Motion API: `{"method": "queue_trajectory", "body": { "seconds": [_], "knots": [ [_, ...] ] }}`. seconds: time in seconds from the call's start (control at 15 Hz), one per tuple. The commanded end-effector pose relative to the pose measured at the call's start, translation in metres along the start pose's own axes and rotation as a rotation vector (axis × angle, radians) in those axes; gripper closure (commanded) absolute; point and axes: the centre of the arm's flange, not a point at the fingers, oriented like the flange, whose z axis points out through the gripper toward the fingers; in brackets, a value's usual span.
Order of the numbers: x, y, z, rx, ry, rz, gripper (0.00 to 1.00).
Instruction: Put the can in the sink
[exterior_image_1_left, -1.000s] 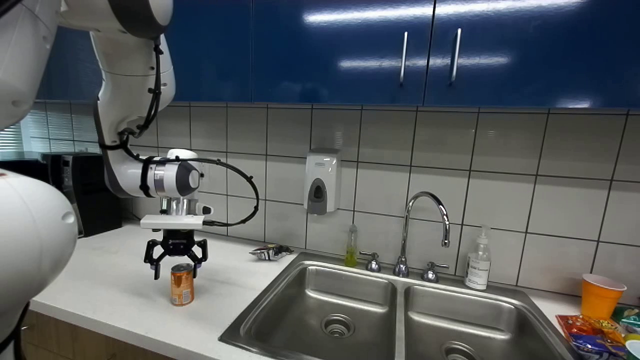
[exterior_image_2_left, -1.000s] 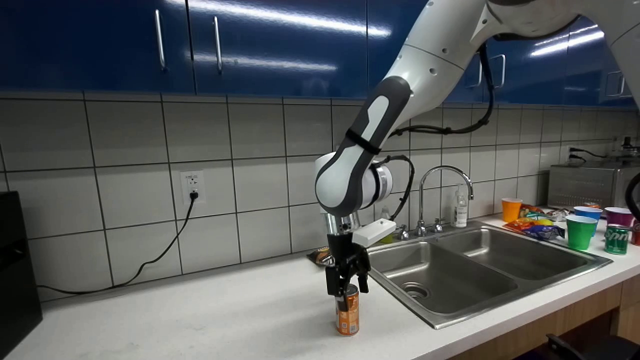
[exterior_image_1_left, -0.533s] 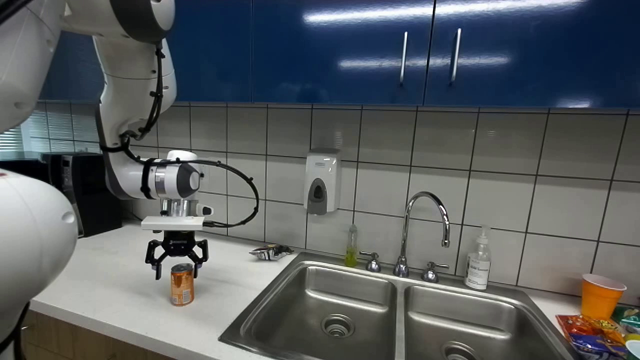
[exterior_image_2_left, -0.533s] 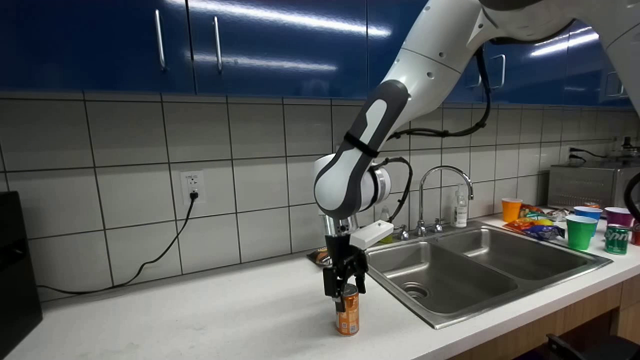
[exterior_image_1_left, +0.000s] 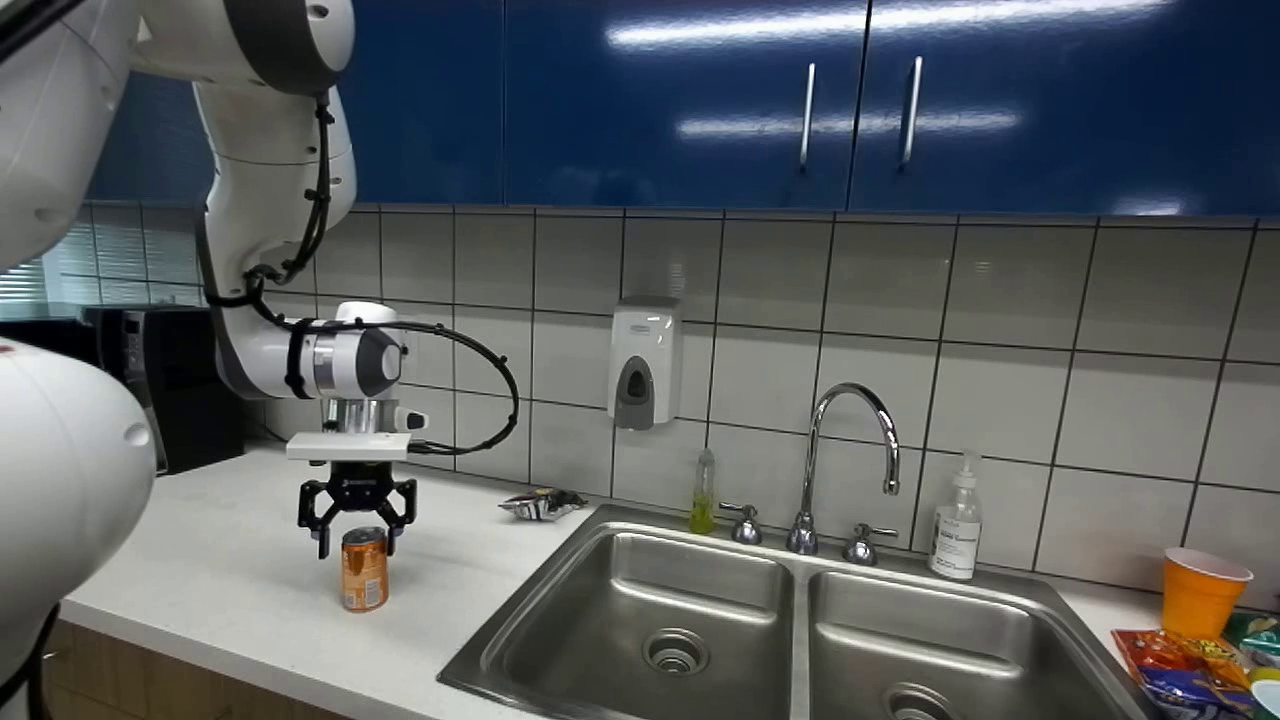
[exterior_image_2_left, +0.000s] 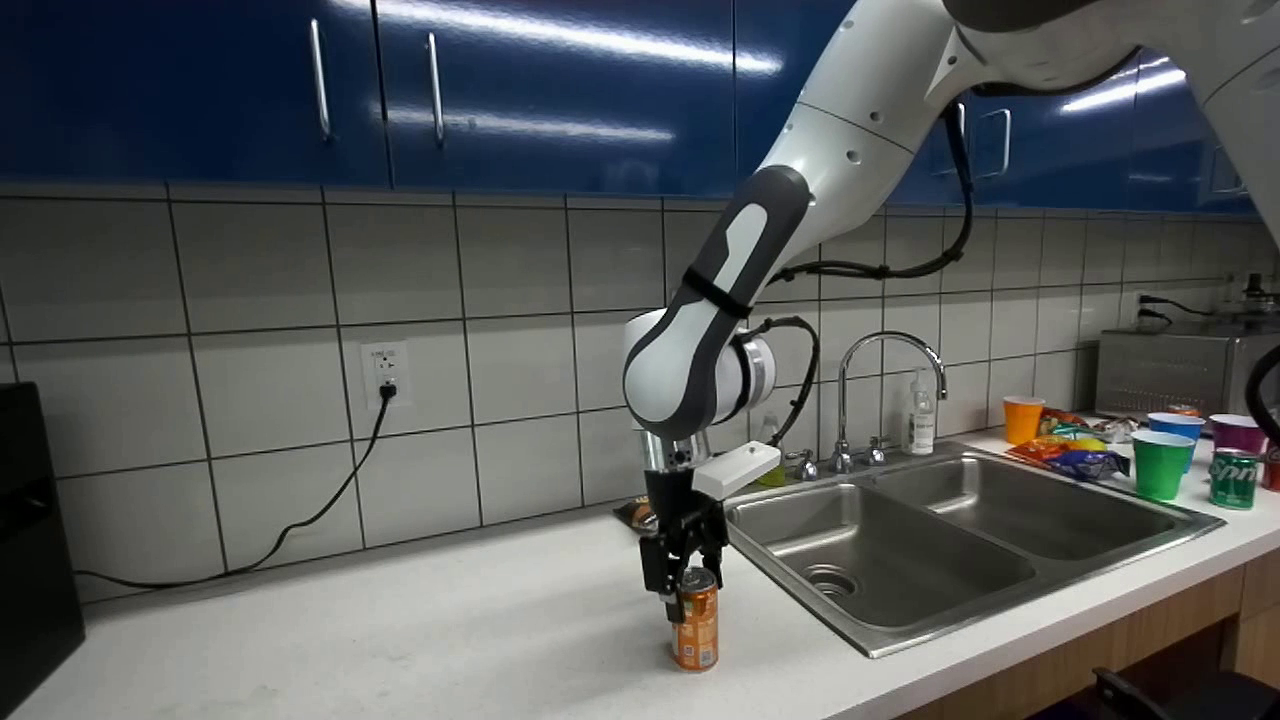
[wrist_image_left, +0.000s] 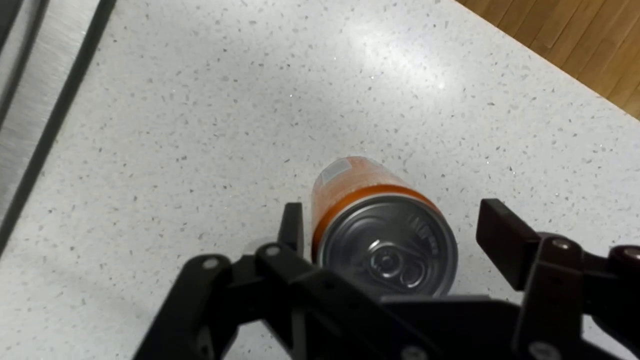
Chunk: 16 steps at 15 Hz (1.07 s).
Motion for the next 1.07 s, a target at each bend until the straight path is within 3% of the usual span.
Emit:
{"method": "queue_trajectory", "body": {
  "seconds": [0.0,0.2,1.0],
  "knots": [
    [0.009,-0.003,-0.001,-0.018,0.015,0.018,0.42],
    [0.012,-0.002,-0.001,-0.018,0.02,0.021,0.62],
    [0.002,0.007,-0.017,-0.013,0.021,0.069,0.62]
  ]
}}
